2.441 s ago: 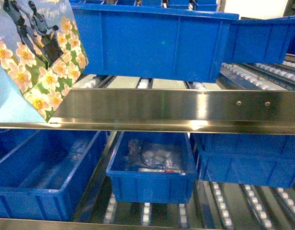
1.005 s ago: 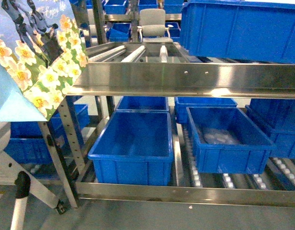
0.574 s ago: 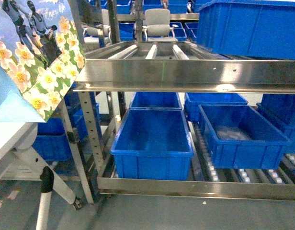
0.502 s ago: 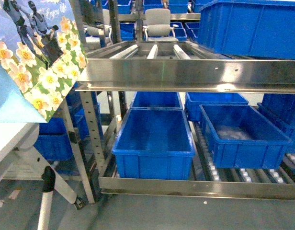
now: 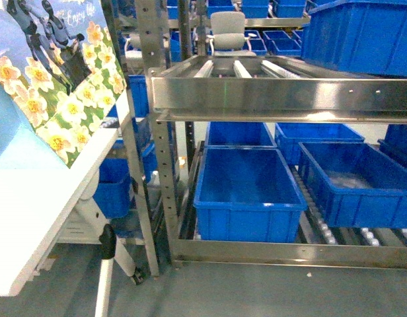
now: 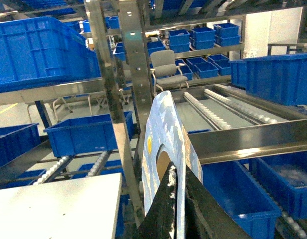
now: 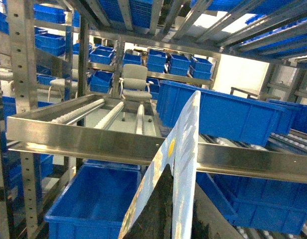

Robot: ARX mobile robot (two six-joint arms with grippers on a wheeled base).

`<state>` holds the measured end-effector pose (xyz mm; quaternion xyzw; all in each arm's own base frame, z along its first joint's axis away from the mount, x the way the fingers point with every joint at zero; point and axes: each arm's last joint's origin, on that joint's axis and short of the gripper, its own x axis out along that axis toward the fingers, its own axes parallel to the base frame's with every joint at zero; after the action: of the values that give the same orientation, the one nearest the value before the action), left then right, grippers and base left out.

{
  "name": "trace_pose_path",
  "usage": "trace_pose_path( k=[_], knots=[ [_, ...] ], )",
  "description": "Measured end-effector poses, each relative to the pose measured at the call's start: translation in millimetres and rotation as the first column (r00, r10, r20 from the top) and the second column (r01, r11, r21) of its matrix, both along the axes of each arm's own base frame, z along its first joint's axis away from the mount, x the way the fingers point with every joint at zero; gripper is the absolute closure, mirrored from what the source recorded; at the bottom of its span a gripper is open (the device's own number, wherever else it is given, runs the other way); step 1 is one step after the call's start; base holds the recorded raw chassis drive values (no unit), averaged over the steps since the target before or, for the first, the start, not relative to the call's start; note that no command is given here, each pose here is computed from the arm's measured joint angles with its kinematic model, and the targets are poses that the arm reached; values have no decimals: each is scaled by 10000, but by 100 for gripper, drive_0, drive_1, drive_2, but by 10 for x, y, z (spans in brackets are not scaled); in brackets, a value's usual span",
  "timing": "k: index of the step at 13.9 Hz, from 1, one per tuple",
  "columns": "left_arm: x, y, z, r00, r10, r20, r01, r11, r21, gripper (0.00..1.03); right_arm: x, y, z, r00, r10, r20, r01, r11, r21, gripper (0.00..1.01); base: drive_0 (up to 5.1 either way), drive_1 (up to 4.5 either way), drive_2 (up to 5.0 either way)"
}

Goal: Move flower gift bag to table near conveyor

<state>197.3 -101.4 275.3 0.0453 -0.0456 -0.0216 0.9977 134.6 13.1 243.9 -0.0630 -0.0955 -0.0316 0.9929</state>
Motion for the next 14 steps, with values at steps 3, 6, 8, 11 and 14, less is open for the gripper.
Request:
trace_pose_path(
  k=[3,6,8,11,14],
  knots=[
    [1,-1,-3,10000,0,-20,0,10000,12,101,1,0,-2,10000,0,-15,0,10000,-2,98,-470,101,377],
    [1,-1,-2,10000,0,-7,0,10000,4,101,-1,0,3,10000,0,26,0,10000,4,98,-470,101,377],
    [1,-1,-1,10000,4,-3,-4,10000,2,101,-1,0,2,10000,4,23,-4,10000,2,98,-470,101,377],
    [1,-1,-2,10000,0,-7,0,10000,4,101,-1,0,2,10000,-4,15,4,10000,3,98,-470,101,377],
    [1,-1,-2,10000,-4,-13,4,10000,8,101,-1,0,2,10000,0,19,0,10000,3,98,-470,101,377]
  ],
)
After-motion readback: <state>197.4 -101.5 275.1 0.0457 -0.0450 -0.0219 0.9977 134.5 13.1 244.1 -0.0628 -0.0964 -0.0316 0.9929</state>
